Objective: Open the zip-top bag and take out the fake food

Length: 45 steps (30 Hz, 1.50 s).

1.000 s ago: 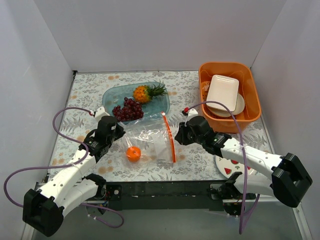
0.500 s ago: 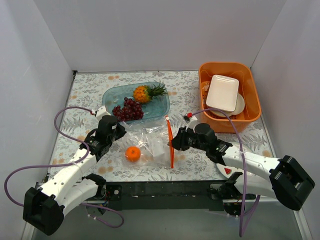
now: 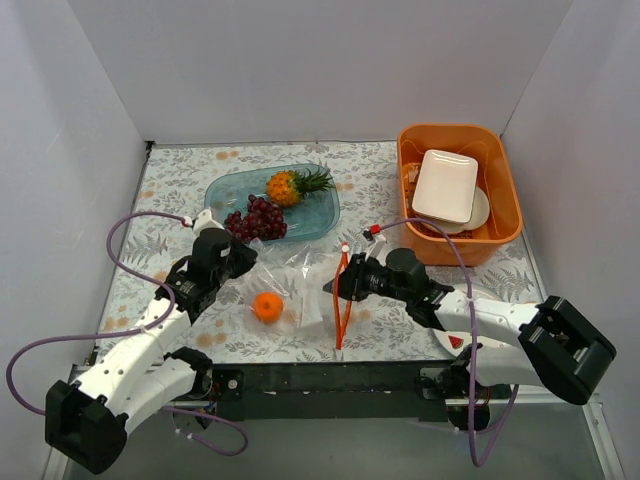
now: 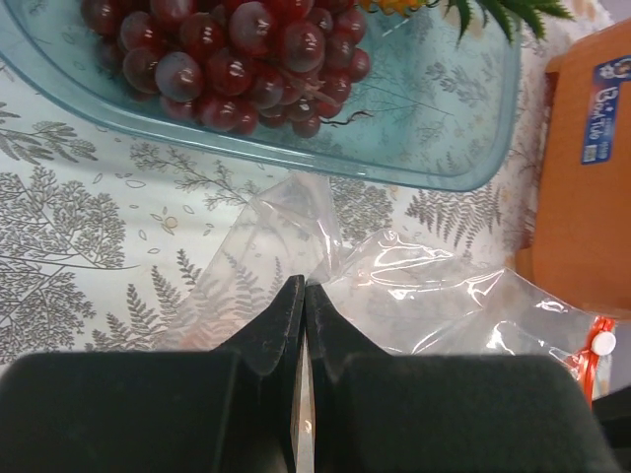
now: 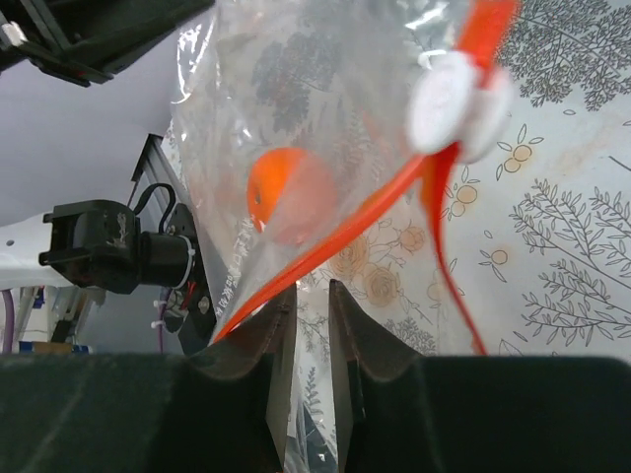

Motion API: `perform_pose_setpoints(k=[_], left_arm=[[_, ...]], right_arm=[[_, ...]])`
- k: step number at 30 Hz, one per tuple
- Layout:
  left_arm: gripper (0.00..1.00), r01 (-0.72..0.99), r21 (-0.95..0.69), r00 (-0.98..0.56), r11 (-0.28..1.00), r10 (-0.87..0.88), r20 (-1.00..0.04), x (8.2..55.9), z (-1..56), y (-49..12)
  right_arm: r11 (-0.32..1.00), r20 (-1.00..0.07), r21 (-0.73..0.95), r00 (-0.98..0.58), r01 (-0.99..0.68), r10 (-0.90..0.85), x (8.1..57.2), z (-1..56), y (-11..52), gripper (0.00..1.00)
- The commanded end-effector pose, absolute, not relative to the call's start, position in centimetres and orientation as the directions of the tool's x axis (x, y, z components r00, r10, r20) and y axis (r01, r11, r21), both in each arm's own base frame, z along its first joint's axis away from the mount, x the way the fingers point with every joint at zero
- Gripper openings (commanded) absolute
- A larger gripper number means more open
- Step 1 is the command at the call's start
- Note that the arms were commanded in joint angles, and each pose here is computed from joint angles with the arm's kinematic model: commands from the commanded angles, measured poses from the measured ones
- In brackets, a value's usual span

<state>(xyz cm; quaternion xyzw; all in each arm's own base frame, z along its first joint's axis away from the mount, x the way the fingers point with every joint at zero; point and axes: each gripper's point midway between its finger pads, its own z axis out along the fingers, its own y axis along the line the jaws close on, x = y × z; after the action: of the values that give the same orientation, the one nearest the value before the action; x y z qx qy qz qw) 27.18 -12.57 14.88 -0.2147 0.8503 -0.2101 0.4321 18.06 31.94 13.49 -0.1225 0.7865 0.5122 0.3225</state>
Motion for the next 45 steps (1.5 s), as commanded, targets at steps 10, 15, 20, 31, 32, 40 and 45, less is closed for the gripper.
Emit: perform_pose_setpoints(k=[10, 15, 20, 31, 32, 40, 45], left_arm=[[0.0, -0.071, -0.64, -0.525, 0.765, -0.574, -0.628, 26.8, 21.0, -14.4], [0.0, -0.026, -0.65, -0.567, 0.759, -0.547, -0.616, 26.3, 21.7, -15.4], [0.0, -0.056, -0.618, -0.624, 0.784, -0.511, -0.591, 25.6, 19.7, -15.9], [0.14, -0.244, -0.543, -0.59, 0.803, -0.567, -0.574, 24.8, 15.4, -12.8], [0.35, -0.252, -0.529, -0.584, 0.81, -0.563, -0.585, 25.0, 15.7, -12.6], [0.65, -0.453, -0.423, -0.468, 0.784, -0.614, -0.636, 23.5, 18.7, -7.4], [0.4, -0.508, -0.426, -0.513, 0.748, -0.66, -0.549, 21.4, 18.4, -7.7]], right_arm=[[0.468, -0.603, 0.75, -0.774, -0.468, 0.193, 18.1, 10.5, 33.3, 0.25], [0.472, -0.592, 0.754, -0.784, -0.457, 0.187, 18.1, 9.6, 34.3, 0.25], [0.456, -0.594, 0.754, -0.788, -0.474, 0.163, 17.6, 9.3, 35.8, 0.29], [0.49, -0.592, 0.746, -0.786, -0.451, 0.177, 16.9, 7.7, 35.2, 0.37], [0.486, -0.588, 0.749, -0.789, -0.45, 0.177, 16.9, 7.7, 35.3, 0.37], [0.482, -0.567, 0.765, -0.801, -0.427, 0.191, 17.1, 7.3, 34.9, 0.38], [0.473, -0.561, 0.77, -0.807, -0.428, 0.184, 17.1, 7.3, 35.1, 0.37]])
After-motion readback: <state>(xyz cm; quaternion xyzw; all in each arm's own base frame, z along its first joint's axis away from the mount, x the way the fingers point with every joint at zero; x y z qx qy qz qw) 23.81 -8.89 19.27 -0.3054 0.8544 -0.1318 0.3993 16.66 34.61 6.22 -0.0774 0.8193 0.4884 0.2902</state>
